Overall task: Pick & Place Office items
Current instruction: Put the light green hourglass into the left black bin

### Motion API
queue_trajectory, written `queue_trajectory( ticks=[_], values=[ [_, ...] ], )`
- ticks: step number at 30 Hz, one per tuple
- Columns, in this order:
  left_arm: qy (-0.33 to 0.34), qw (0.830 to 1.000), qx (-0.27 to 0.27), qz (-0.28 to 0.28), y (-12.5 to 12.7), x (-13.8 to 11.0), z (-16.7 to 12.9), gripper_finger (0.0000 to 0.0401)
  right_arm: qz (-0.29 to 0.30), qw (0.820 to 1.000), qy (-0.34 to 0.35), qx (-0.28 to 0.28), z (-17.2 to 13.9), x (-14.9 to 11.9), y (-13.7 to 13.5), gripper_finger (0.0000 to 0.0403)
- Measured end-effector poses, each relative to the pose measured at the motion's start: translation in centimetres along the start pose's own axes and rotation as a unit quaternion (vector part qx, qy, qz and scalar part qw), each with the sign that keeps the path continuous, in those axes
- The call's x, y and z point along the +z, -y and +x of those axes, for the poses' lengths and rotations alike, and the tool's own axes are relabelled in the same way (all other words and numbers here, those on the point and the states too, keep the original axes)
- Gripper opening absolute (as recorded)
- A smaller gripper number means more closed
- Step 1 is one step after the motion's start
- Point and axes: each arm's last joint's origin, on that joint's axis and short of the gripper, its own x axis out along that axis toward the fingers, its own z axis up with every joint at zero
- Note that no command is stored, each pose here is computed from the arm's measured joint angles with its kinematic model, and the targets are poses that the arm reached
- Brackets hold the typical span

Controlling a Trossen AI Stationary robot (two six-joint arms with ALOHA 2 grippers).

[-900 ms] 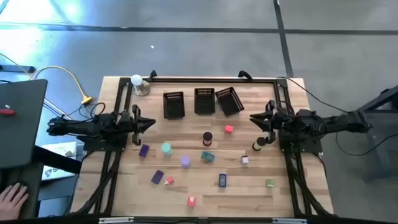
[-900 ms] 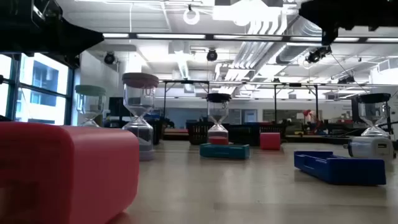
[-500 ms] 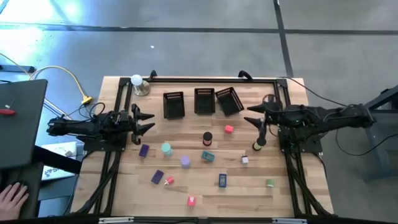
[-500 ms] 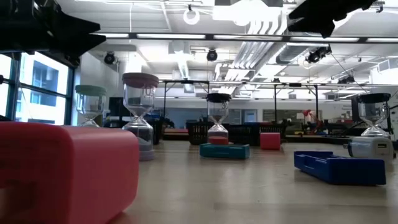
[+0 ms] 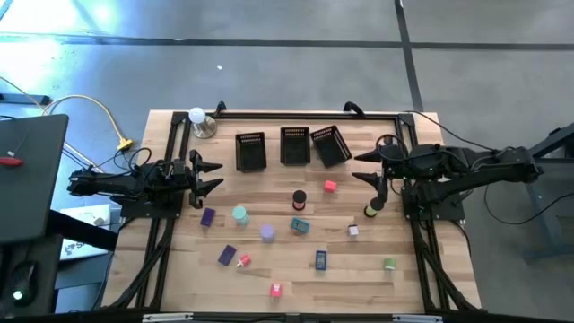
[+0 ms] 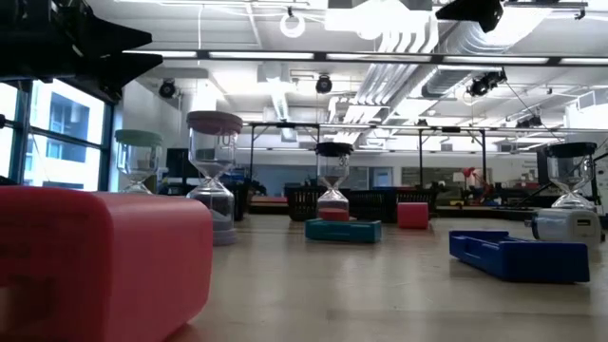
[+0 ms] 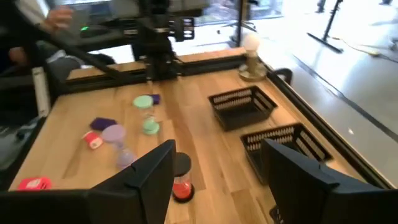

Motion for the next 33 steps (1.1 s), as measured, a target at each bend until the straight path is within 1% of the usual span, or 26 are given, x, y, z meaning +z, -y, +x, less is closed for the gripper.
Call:
queue_trajectory(
  ticks=[3,6,12,15,17,22,28,30,33],
  values=[
    [0.0,1.0,0.0,0.0,0.0,0.0,0.0,0.0224,-0.04,0.999,-0.008,0.026,0.0,-0.1,-0.2,0.0225],
    [0.0,1.0,0.0,-0.001,0.0,0.0,0.0,0.0224,-0.049,0.998,-0.026,0.014,-0.1,-0.2,-0.1,0.0225],
    [0.0,1.0,0.0,-0.001,0.0,0.0,0.0,0.0224,-0.014,0.993,-0.118,-0.018,-0.4,0.2,-0.4,0.0225],
    [0.0,1.0,0.0,-0.001,0.0,0.0,0.0,0.0224,0.031,0.985,-0.161,-0.051,-0.8,0.6,-0.4,0.0225],
    [0.001,1.0,0.0,-0.002,0.0,0.0,0.0,0.0224,0.065,0.976,-0.196,-0.071,-0.9,0.4,-0.5,0.0225],
    [0.003,1.0,0.0,-0.007,0.0,0.1,0.0,0.0224,0.161,0.951,-0.245,-0.1,-0.3,-0.5,-1.0,0.0225],
    [0.003,1.0,0.0,-0.018,0.0,0.1,0.0,0.0224,0.223,0.911,-0.317,-0.141,0.5,-1.9,-1.9,0.0225],
    [0.003,1.0,0.0,-0.019,0.0,0.1,0.0,0.0224,0.244,0.893,-0.34,-0.162,0.7,-2.4,-2.2,0.0225],
    [0.003,1.0,0.0,-0.019,0.0,0.1,0.0,0.0224,0.288,0.855,-0.378,-0.209,0.7,-3.3,-2.4,0.0225]
  ],
)
